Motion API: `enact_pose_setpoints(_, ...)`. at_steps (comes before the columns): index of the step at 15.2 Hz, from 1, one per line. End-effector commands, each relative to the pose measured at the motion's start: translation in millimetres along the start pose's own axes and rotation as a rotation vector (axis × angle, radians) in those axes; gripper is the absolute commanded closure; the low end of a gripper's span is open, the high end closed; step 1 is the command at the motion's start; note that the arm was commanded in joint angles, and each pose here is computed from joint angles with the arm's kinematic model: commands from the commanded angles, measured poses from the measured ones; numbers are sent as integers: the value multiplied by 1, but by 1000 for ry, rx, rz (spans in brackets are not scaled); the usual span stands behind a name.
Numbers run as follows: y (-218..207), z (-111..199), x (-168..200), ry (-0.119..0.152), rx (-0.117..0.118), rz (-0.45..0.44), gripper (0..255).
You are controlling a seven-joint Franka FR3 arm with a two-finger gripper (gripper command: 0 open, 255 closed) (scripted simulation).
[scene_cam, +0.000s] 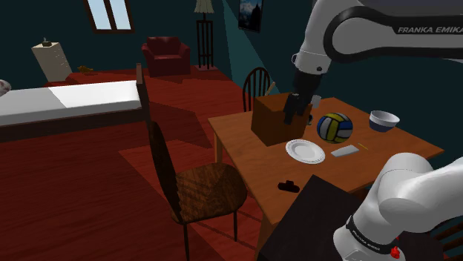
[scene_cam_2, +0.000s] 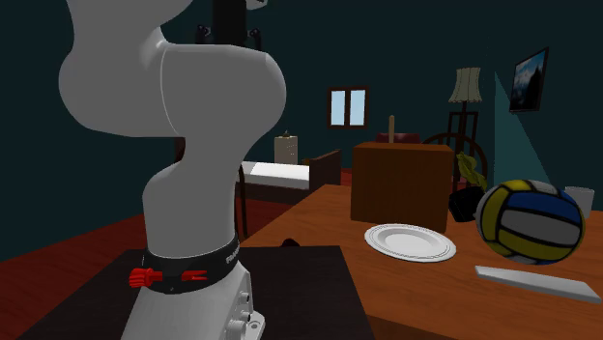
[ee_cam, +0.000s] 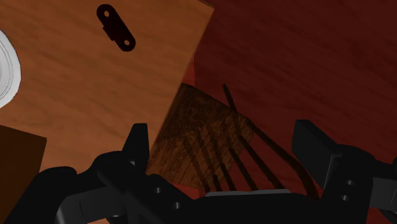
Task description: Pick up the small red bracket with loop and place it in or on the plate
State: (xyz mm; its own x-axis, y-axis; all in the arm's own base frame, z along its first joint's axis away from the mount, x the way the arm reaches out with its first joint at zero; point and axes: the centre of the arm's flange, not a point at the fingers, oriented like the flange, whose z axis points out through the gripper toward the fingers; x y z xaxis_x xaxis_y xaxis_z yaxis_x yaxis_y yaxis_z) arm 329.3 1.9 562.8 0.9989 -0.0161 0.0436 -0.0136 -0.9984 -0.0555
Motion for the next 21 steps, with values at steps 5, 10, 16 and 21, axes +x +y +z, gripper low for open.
enact_pose_setpoints(5,17,49,0,-9,-8,-15,0)
enact_pose_setpoints(10,39,111,-1,-20,-19,-34,0)
enact_pose_setpoints(16,67,185,-3,-33,-31,-57,0)
enact_pose_setpoints(21,90,246,-4,-44,-42,-76,0)
